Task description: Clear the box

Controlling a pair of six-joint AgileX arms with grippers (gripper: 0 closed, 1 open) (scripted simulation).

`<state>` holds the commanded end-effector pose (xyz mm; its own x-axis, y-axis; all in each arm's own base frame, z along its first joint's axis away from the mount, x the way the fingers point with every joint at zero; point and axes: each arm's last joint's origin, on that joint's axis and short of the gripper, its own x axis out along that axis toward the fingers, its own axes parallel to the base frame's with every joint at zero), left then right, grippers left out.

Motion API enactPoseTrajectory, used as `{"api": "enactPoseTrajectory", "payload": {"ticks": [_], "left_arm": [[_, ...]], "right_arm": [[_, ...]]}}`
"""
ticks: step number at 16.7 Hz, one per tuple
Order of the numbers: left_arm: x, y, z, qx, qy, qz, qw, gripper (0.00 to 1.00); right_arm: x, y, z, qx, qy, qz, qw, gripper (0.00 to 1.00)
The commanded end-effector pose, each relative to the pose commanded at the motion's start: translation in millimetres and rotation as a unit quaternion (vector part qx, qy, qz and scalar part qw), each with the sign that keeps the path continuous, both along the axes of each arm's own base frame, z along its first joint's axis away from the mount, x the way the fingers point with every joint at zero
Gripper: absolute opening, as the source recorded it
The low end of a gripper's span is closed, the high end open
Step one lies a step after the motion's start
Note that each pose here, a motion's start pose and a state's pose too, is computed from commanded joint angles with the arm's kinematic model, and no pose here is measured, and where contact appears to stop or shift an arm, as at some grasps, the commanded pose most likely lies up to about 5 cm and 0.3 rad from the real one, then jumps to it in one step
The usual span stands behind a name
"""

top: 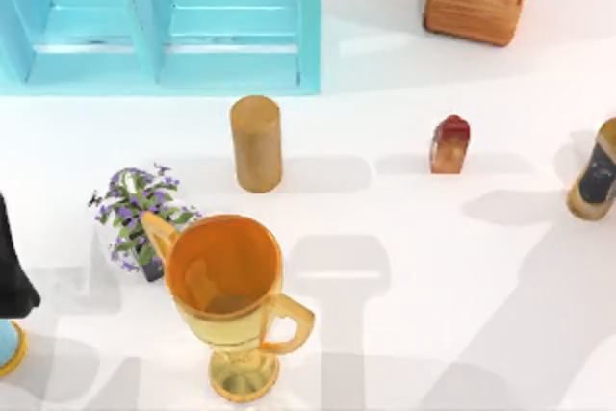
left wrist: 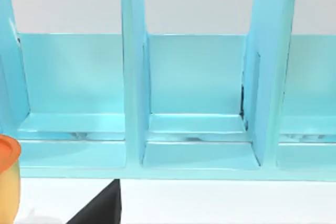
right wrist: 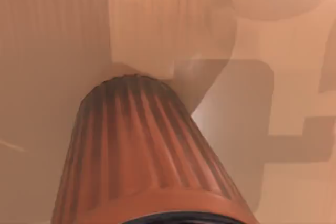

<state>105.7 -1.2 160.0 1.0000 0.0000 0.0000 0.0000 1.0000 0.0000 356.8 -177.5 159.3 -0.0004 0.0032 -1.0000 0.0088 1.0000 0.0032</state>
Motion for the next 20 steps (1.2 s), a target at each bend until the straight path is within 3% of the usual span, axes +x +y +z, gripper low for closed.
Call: {"api": "enactPoseTrajectory", "payload": {"ticks": [4, 5, 15, 20], "left_arm": [[0, 0, 0, 0.0, 0.0, 0.0, 1.0, 1.0], [0, 0, 0, 0.0, 0.0, 0.0, 1.0, 1.0], [0, 0, 0, 0.0, 0.0, 0.0, 1.0, 1.0], [0, 0, 0, 0.0, 0.0, 0.0, 1.0, 1.0]], "right_arm": [[0, 0, 0, 0.0, 0.0, 0.0, 1.0, 0.02], [0, 0, 0, 0.0, 0.0, 0.0, 1.0, 0.0], [1, 1, 4, 0.001, -0.001, 0.001, 1.0, 0.0], [9, -3, 58, -0.001, -0.004, 0.002, 1.0, 0.0]]}}
